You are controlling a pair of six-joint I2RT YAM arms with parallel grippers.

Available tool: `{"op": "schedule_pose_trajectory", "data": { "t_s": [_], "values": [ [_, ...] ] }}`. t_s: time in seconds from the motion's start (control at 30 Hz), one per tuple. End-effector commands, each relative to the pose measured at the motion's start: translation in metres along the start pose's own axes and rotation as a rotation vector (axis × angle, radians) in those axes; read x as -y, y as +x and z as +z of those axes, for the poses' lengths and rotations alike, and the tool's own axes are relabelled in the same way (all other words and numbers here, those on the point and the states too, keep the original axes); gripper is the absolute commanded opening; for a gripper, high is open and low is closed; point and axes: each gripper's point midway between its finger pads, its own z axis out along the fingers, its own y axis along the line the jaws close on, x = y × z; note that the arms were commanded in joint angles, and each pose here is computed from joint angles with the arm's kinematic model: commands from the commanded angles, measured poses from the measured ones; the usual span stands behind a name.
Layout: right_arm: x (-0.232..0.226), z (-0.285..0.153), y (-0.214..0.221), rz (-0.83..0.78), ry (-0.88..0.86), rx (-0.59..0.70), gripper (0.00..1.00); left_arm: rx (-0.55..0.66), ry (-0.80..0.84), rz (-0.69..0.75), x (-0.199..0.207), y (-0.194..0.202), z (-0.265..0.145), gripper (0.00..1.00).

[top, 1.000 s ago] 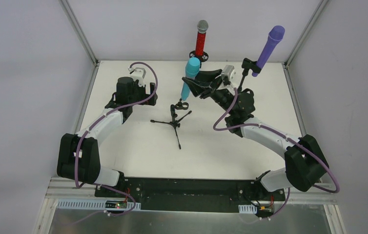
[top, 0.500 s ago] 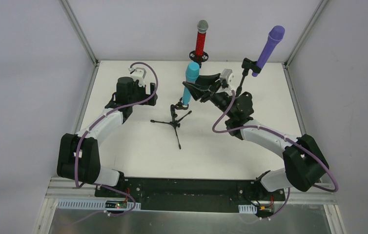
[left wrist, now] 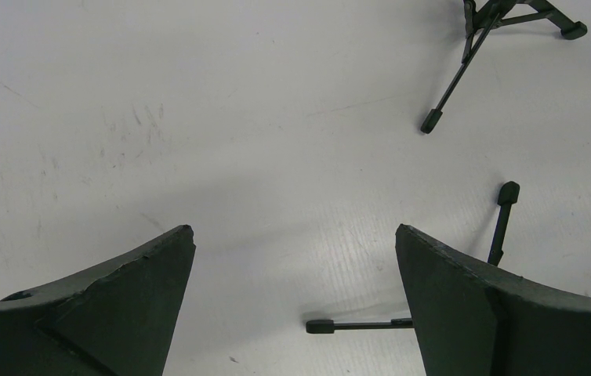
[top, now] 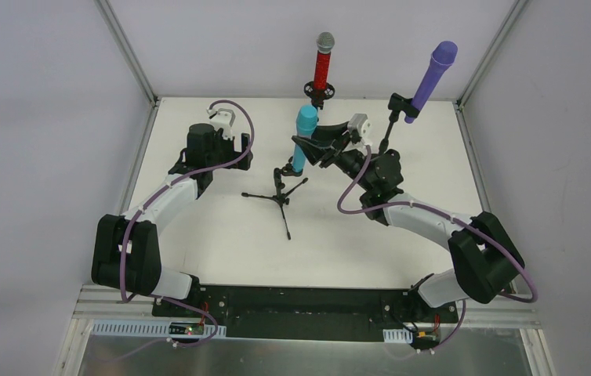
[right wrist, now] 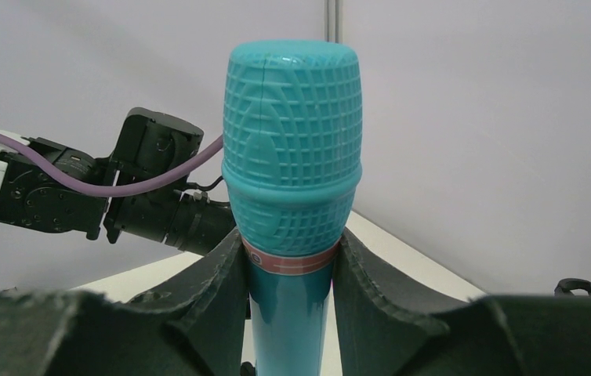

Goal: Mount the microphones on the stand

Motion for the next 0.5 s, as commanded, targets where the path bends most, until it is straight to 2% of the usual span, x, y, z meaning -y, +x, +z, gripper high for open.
{"op": "schedule_pose_trajectory", "data": {
  "t_s": [0.0, 0.47],
  "values": [
    [-0.003, 0.002, -0.019, -0.022, -0.021, 0.078, 0.00, 0.059, 0.016, 0.018, 0.001, -0.023, -0.002, 1.00],
    [-0.002, -0.004, 0.012, -0.008, -0.026, 0.010, 0.00, 0.059, 0.016, 0.019, 0.001, -0.023, -0.002, 1.00]
  ]
}}
